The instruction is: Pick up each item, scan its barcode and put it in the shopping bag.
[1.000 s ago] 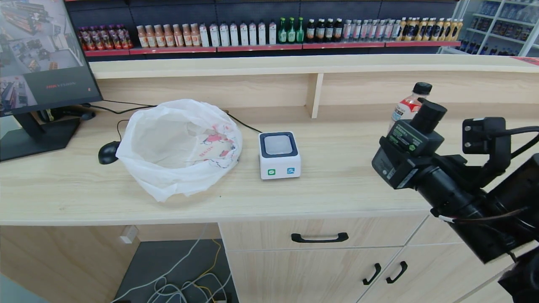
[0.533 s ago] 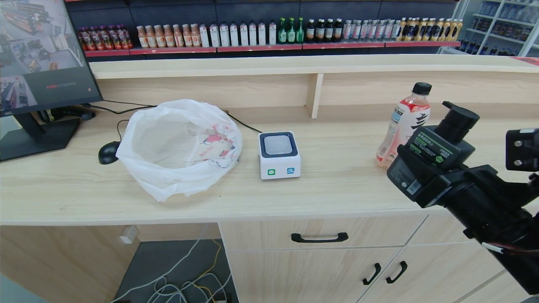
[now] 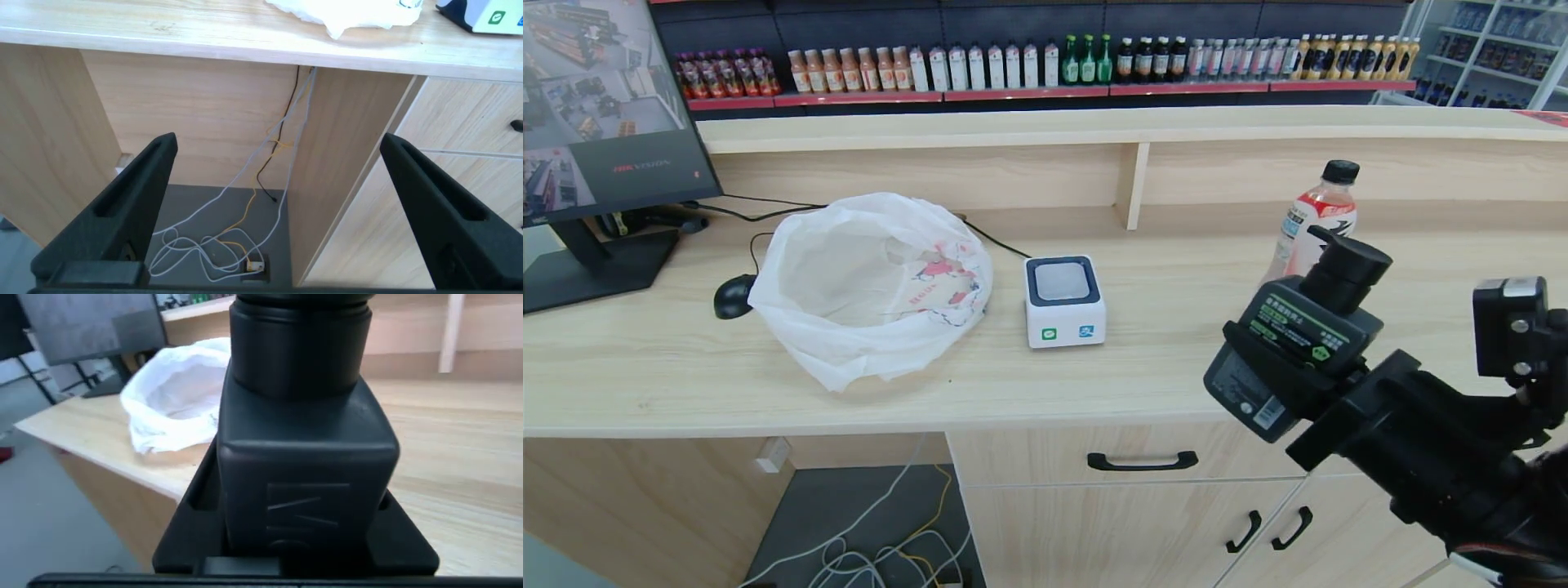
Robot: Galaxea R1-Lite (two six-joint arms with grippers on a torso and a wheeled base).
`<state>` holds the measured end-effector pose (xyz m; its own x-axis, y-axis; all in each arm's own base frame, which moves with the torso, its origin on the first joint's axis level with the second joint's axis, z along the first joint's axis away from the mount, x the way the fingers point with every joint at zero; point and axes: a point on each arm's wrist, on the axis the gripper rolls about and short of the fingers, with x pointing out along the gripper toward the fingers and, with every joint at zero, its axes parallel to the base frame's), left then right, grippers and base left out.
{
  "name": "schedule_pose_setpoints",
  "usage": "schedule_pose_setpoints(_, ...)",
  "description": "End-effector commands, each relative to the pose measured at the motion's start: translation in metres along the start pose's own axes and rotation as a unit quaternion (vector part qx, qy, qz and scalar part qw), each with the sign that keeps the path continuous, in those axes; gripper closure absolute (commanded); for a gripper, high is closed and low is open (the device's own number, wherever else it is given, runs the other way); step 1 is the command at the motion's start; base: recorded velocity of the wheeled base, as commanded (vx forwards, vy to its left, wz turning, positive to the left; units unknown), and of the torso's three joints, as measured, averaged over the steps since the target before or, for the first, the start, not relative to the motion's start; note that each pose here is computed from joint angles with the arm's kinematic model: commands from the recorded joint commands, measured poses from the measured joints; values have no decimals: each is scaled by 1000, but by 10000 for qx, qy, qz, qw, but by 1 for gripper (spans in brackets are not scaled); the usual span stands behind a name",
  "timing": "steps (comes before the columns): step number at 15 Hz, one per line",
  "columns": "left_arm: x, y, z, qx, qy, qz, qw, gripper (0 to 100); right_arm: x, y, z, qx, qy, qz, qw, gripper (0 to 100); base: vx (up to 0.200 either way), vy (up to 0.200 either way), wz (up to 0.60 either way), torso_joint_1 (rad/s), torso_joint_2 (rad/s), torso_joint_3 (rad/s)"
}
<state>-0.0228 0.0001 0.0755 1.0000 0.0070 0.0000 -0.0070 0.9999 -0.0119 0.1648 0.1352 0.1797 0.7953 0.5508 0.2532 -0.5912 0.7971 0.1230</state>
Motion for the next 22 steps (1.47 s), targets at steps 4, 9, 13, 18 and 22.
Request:
schedule_pose_setpoints(4,0,0,0,-2,0,3,10000,0,1,24,0,1051,59,783,9914,100,0,0,0,0,0,0)
schedule_pose_setpoints(9,0,0,0,-2,0,3,10000,0,7,28,5,2078,136,1299,9694,100,0,0,0,0,0,0)
schedule_pose_setpoints(13,0,0,0,6,0,3,10000,0,19,32,14,2743,22,1530,9494,100,0,0,0,0,0,0)
schedule_pose_setpoints(18,0,0,0,-2,0,3,10000,0,26,42,24,3350,-61,1915,9225,100,0,0,0,0,0,0)
schedule_pose_setpoints(22,0,0,0,-2,0,3,10000,0,27,42,26,3506,-57,1944,9161,100,0,0,0,0,0,0)
